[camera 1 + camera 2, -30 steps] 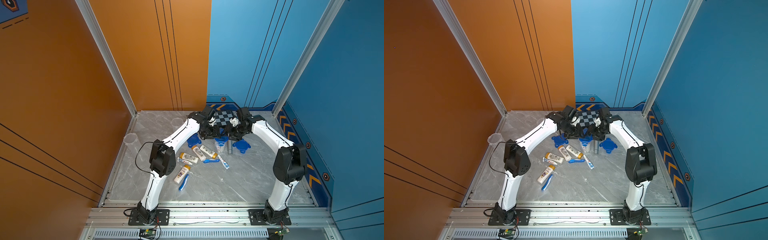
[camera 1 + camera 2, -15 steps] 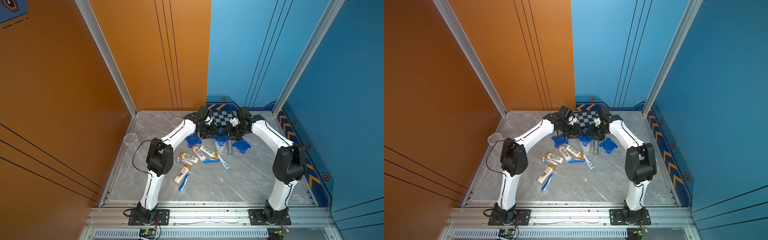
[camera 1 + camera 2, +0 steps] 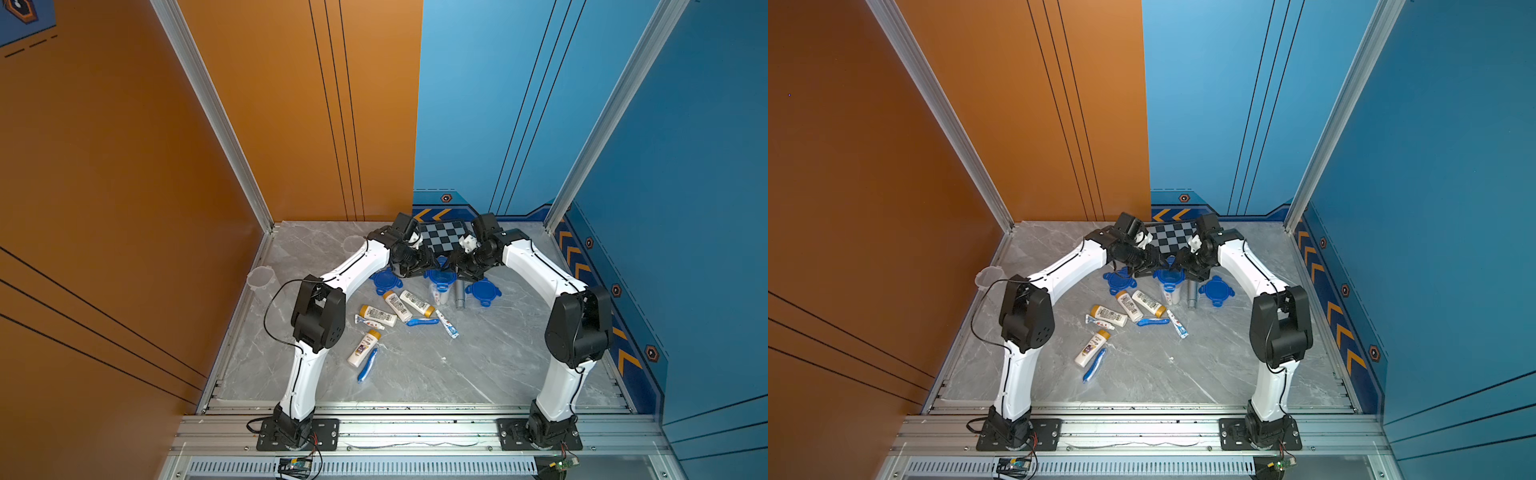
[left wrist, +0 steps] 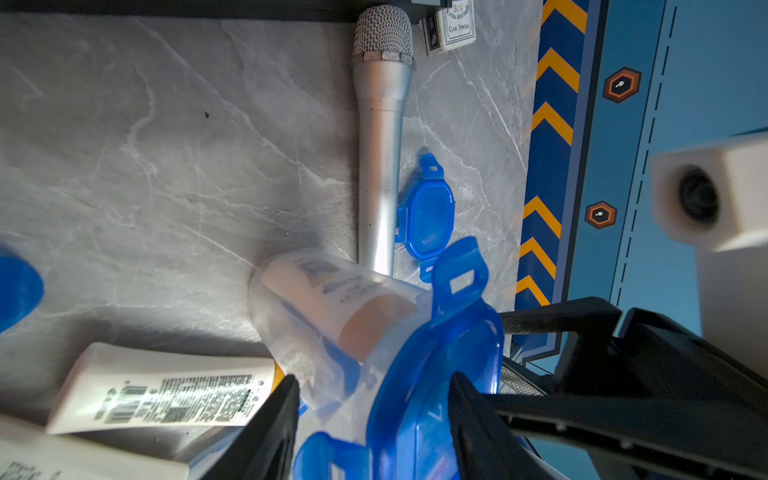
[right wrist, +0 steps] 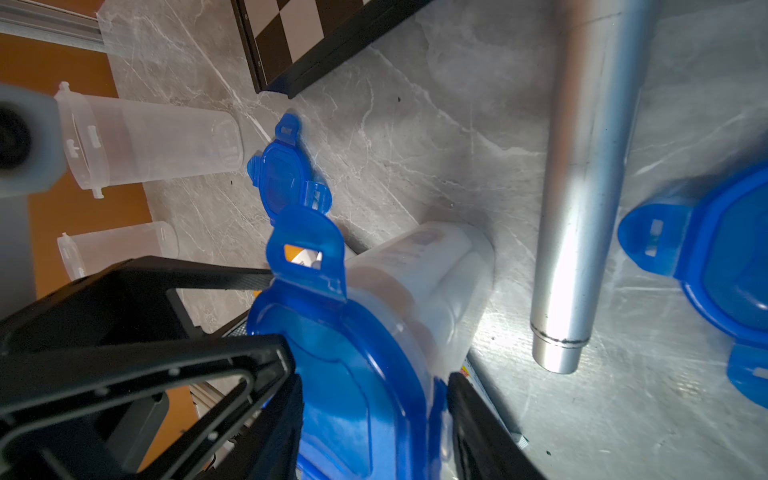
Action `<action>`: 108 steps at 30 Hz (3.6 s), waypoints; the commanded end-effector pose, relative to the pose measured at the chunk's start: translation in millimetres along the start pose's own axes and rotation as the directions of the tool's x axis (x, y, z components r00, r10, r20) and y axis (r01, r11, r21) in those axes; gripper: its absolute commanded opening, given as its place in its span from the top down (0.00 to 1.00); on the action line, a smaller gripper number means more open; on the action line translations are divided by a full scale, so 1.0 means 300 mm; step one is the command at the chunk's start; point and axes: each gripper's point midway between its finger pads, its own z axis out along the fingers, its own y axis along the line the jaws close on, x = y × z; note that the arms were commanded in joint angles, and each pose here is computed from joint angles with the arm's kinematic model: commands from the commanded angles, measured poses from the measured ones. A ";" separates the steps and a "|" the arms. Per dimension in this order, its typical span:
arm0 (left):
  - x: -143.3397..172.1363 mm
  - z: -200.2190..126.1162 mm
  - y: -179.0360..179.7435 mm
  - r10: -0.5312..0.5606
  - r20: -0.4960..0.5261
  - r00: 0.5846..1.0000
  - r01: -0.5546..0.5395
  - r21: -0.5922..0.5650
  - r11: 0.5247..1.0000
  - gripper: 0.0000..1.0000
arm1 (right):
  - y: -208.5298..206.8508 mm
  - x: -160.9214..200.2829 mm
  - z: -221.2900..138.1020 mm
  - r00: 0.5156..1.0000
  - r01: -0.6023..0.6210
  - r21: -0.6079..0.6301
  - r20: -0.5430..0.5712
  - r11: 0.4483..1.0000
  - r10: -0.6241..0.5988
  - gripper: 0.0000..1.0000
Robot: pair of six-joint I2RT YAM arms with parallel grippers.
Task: Pack away toiletry kits
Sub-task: Close the fastener on the container.
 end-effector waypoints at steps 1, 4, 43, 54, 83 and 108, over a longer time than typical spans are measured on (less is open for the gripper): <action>0.013 -0.054 0.015 0.065 0.004 0.998 -0.065 -0.064 0.996 0.39 | -0.128 0.135 0.129 0.985 -0.025 0.154 -0.164 0.988 0.050 0.44; 0.013 -0.086 0.031 0.107 0.004 0.994 -0.106 -0.120 0.987 0.39 | -0.131 0.135 0.127 0.985 -0.019 0.158 -0.165 0.987 0.045 0.44; 0.097 -0.034 0.002 0.117 -0.105 0.988 -0.131 -0.141 0.981 0.42 | -0.139 0.138 0.125 0.985 -0.022 0.177 -0.167 0.984 0.052 0.43; 0.093 -0.009 -0.041 0.112 -0.097 0.989 -0.119 -0.072 0.990 0.43 | -0.138 0.137 0.131 0.984 -0.022 0.175 -0.172 0.984 0.052 0.43; 0.058 -0.212 -0.012 0.070 -0.044 0.997 -0.068 0.043 0.997 0.39 | 0.022 -0.003 -0.028 0.998 0.056 0.081 -0.034 0.995 -0.053 0.31; -0.060 -0.042 0.019 0.161 -0.029 0.987 -0.163 -0.119 0.979 1.00 | -0.129 0.086 -0.012 0.997 -0.074 0.115 -0.023 0.991 0.077 0.49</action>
